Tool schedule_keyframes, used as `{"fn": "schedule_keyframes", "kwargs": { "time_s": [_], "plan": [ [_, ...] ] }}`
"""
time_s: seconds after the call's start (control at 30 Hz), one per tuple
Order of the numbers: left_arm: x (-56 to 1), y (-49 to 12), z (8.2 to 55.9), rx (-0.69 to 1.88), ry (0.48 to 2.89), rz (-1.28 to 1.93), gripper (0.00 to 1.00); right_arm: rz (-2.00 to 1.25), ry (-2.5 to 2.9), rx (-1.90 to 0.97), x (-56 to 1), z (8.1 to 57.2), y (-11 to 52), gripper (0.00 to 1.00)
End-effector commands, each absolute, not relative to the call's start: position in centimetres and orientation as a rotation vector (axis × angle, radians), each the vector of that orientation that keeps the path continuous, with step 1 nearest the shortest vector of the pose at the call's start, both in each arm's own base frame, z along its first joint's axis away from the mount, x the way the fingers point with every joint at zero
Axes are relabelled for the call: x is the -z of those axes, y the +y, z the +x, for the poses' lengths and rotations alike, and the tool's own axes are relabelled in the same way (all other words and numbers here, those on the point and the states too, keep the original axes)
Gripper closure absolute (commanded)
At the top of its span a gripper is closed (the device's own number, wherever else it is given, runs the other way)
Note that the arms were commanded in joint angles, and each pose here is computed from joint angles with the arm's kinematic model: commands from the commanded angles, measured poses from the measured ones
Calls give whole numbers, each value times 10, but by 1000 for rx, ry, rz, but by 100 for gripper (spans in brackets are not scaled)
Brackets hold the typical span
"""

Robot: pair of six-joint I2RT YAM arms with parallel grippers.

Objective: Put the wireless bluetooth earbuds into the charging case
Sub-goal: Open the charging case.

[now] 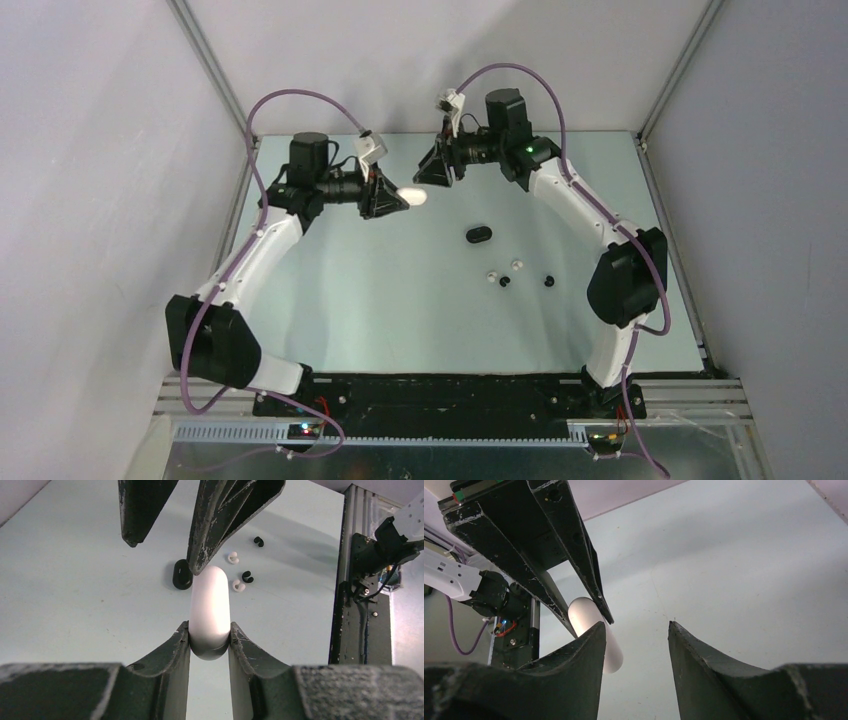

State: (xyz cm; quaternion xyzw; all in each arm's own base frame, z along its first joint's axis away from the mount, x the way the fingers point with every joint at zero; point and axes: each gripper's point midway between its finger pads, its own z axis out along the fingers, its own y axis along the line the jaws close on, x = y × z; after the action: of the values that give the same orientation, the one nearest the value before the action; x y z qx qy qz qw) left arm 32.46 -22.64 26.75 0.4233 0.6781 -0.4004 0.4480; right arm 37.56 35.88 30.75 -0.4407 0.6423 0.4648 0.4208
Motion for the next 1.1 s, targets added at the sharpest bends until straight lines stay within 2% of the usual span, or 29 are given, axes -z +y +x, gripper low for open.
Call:
{"fn": "schedule_keyframes", "kwargs": {
  "time_s": [0.0,0.13,0.27,0.43,0.77,1.07],
  "plan": [
    [-288,-230,322,1022,1634,1049,100,-1130,1529,-1170,-325,377,361,46],
    [-288,-229,324,1032,1641,1039,100,-1245,1446,-1209,-327,355,361,31],
    [-289,-229,325,1020,1622,1056,100,-1330,1431,-1199,-317,342,362,29],
    [-291,-229,324,1017,1608,1068,100,-1346,1467,-1162,-302,344,369,33],
    [-288,-232,319,1026,1596,1089,100,-1276,1498,-1104,-305,366,370,49],
    [-288,-232,319,1029,1600,1087,100,-1224,1491,-1096,-316,381,366,52]
  ]
}}
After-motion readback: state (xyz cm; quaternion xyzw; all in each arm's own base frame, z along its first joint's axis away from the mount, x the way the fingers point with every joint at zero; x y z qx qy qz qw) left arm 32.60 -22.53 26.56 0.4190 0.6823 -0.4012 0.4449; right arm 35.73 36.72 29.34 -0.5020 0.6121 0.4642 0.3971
